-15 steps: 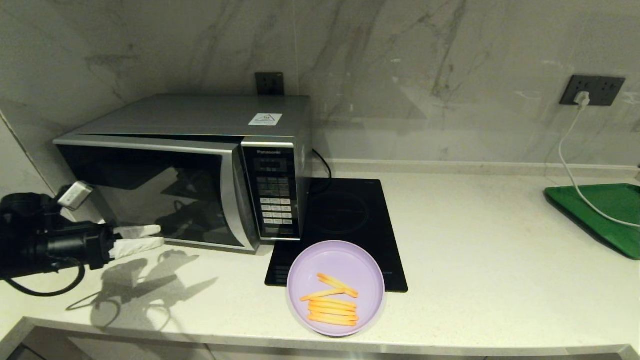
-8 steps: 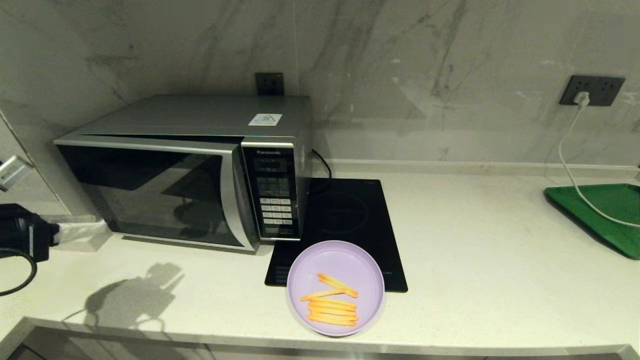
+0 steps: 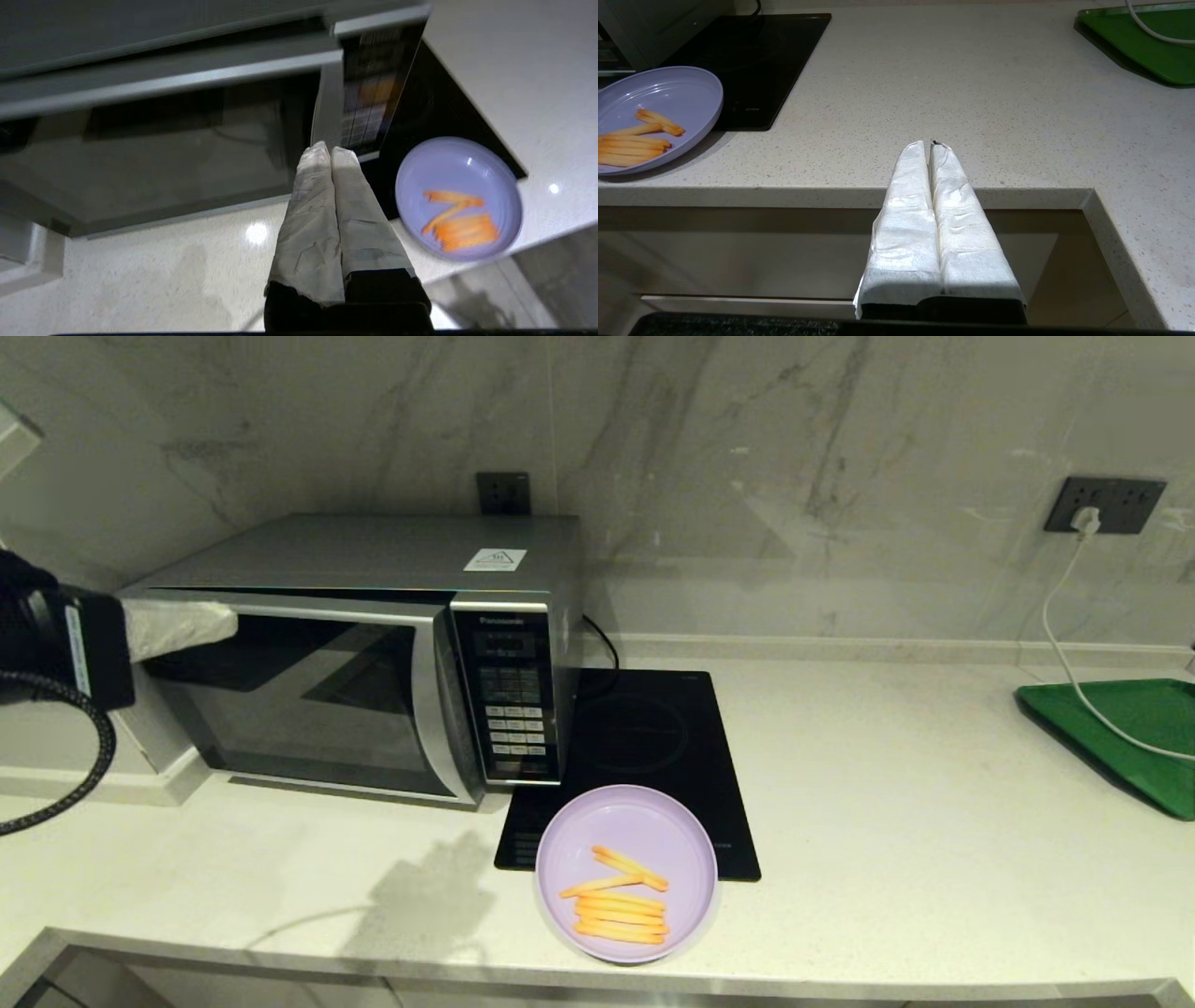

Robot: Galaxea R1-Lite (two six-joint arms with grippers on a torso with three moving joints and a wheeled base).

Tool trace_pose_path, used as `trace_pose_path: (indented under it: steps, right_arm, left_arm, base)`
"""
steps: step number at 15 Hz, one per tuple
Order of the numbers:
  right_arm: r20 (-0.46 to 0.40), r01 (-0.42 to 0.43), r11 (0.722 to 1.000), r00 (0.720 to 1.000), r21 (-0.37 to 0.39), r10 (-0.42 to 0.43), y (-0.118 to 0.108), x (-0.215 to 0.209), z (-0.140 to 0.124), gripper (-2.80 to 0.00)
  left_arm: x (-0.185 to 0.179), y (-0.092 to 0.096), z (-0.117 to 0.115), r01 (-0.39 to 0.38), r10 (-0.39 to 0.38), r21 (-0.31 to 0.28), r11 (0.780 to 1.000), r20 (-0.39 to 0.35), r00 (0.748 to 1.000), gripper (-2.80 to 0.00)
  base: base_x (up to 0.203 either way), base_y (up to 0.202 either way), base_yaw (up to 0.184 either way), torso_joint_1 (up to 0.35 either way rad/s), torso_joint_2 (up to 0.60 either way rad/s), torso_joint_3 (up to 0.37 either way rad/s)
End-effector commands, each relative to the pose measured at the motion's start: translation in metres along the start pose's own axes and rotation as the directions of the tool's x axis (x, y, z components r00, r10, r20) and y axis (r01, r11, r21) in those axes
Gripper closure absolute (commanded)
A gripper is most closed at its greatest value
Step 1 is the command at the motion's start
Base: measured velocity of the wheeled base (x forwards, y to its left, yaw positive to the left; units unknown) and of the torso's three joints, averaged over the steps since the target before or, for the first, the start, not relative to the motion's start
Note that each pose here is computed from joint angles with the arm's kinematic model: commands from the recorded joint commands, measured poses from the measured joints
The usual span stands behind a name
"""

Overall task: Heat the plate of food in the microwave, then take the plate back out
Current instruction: Open the microwave oven

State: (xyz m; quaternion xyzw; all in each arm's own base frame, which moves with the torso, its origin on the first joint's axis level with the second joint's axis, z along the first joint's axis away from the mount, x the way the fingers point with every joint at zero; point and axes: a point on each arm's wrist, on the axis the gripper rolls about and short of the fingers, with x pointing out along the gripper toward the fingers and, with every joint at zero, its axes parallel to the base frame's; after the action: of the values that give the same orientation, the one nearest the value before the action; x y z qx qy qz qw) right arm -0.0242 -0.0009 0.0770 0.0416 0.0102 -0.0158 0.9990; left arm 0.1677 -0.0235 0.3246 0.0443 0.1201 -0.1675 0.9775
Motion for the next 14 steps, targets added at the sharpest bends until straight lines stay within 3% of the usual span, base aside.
trace_pose_path:
  steps: [1, 8, 12, 14]
  right_arm:
    - [0.0, 0.0, 1.0, 1.0, 0.001, 0.0, 0.0, 0.0, 0.0, 0.0]
    - [0.0, 0.0, 1.0, 1.0, 0.001, 0.0, 0.0, 0.0, 0.0, 0.0]
    - [0.0, 0.0, 1.0, 1.0, 0.001, 0.0, 0.0, 0.0, 0.0, 0.0]
    - [0.0, 0.0, 1.0, 1.0, 0.001, 0.0, 0.0, 0.0, 0.0, 0.0]
  left_arm:
    - [0.001, -0.013, 0.022, -0.053, 0.053, -0.004, 0.999, 0.048, 0.997, 0.0]
    - [0.076, 0.002, 0.061, -0.11, 0.111, -0.013, 0.994, 0.023, 0.994, 0.0]
    - [0.105, 0.0, 0.062, -0.088, 0.085, -0.009, 0.996, -0.171, 0.982, 0.0]
    - [0.124, -0.001, 0.055, -0.121, 0.119, 0.006, 0.993, -0.233, 0.965, 0.0]
  base:
    - [0.0, 0.0, 0.0, 0.0, 0.0, 0.0]
    - [0.0, 0.0, 0.0, 0.0, 0.0, 0.0]
    - [0.0, 0.0, 0.0, 0.0, 0.0, 0.0]
    - [0.0, 0.0, 0.0, 0.0, 0.0, 0.0]
